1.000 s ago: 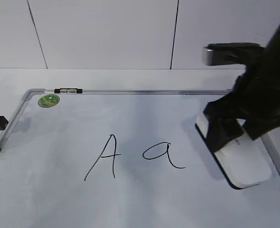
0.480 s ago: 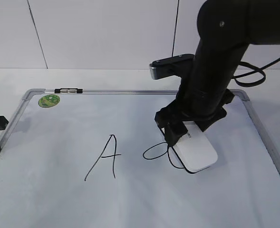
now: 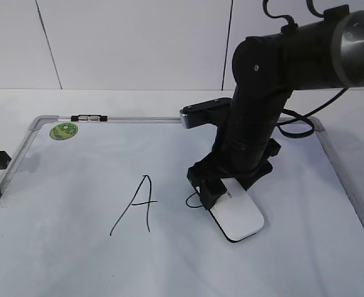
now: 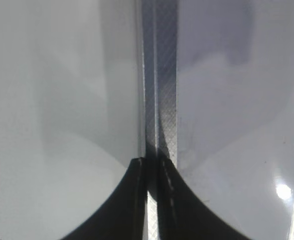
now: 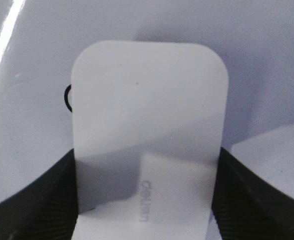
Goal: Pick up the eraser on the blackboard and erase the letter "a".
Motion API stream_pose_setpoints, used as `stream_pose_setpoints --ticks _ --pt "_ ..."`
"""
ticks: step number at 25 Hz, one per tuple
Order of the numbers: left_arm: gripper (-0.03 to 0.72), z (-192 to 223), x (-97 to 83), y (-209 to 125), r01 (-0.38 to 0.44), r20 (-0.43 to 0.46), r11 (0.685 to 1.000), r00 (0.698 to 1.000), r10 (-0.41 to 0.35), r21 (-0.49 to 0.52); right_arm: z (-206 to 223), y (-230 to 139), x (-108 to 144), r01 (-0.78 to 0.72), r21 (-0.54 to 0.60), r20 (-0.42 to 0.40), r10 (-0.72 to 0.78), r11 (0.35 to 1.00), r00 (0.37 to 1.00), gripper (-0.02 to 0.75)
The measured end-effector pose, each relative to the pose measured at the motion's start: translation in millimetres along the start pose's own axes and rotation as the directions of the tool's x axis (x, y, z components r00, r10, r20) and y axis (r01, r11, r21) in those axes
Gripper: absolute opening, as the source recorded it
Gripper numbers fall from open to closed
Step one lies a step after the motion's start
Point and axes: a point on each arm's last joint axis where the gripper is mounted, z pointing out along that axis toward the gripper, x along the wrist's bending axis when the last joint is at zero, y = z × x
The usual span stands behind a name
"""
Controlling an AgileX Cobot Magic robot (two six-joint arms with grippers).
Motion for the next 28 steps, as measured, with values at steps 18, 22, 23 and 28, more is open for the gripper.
stream_pose_setpoints --ticks 18,22,23,28 --pt "0.017 0.0 0.0 0.0 0.0 0.0 1.0 1.0 0.0 0.0 16.1 25.2 36.6 0.15 0.013 0.002 -0.15 0.989 0.989 0.556" --pt "0.017 0.0 0.0 0.0 0.0 0.0 1.0 1.0 0.0 0.0 16.1 25.4 32.1 0.12 0.016 0.044 -0.12 0.993 0.992 0.556" --pt "0.017 0.0 0.0 0.0 0.0 0.0 1.0 1.0 0.0 0.0 16.0 25.5 31.0 0.108 0.016 0.056 -0.108 0.994 0.993 0.556" --pt "0.017 0.0 -0.1 0.2 0.001 0.001 1.0 1.0 -0.001 -0.002 15.2 27.0 13.7 0.035 0.004 0.075 -0.035 0.999 0.997 0.556"
